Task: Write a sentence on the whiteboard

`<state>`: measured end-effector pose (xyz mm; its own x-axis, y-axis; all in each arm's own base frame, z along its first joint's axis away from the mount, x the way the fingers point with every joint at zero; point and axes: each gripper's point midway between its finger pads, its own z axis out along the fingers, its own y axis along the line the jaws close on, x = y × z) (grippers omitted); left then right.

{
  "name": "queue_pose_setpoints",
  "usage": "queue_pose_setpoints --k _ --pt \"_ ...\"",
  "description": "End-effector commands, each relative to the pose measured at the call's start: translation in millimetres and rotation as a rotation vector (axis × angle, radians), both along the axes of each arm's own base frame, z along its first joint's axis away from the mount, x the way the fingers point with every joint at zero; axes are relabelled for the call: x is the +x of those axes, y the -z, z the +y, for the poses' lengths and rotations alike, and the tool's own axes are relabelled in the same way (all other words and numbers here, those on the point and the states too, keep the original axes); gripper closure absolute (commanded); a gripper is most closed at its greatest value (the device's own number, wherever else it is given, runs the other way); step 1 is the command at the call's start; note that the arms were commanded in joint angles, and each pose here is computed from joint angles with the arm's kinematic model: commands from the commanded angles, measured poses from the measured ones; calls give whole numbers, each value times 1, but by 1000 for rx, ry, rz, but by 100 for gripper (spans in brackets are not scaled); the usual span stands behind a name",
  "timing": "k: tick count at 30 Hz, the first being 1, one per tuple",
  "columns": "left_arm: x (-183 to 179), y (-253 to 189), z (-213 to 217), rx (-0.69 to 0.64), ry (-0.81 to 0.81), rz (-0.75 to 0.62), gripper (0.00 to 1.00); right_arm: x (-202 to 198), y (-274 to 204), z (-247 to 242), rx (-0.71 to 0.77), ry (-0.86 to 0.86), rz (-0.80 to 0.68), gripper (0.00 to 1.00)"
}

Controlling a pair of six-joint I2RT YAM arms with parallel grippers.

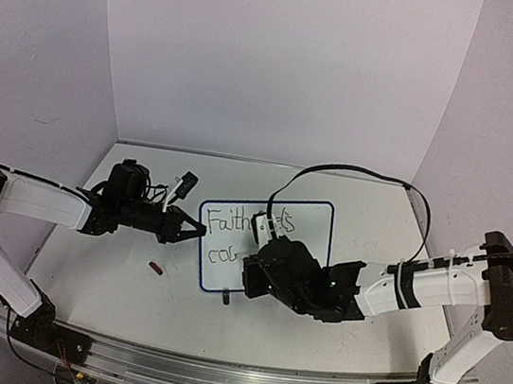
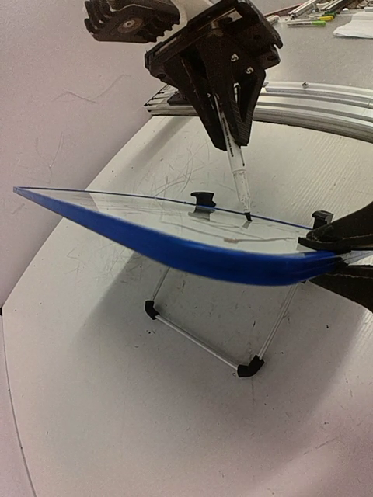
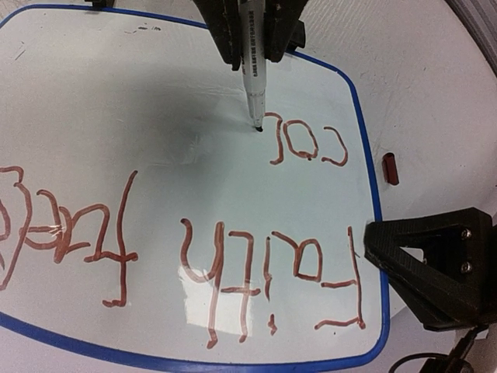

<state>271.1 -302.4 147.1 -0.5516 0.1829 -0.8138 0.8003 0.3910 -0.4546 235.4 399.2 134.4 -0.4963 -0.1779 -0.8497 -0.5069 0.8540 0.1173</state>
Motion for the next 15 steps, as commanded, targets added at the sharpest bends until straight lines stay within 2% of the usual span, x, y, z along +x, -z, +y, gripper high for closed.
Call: queue_pose_setpoints --k 1,15 --pt "9 6 7 56 -48 -36 100 26 -36 -12 66 104 -82 100" --pt "9 6 8 57 -49 -36 100 22 -26 -1 80 61 -40 100"
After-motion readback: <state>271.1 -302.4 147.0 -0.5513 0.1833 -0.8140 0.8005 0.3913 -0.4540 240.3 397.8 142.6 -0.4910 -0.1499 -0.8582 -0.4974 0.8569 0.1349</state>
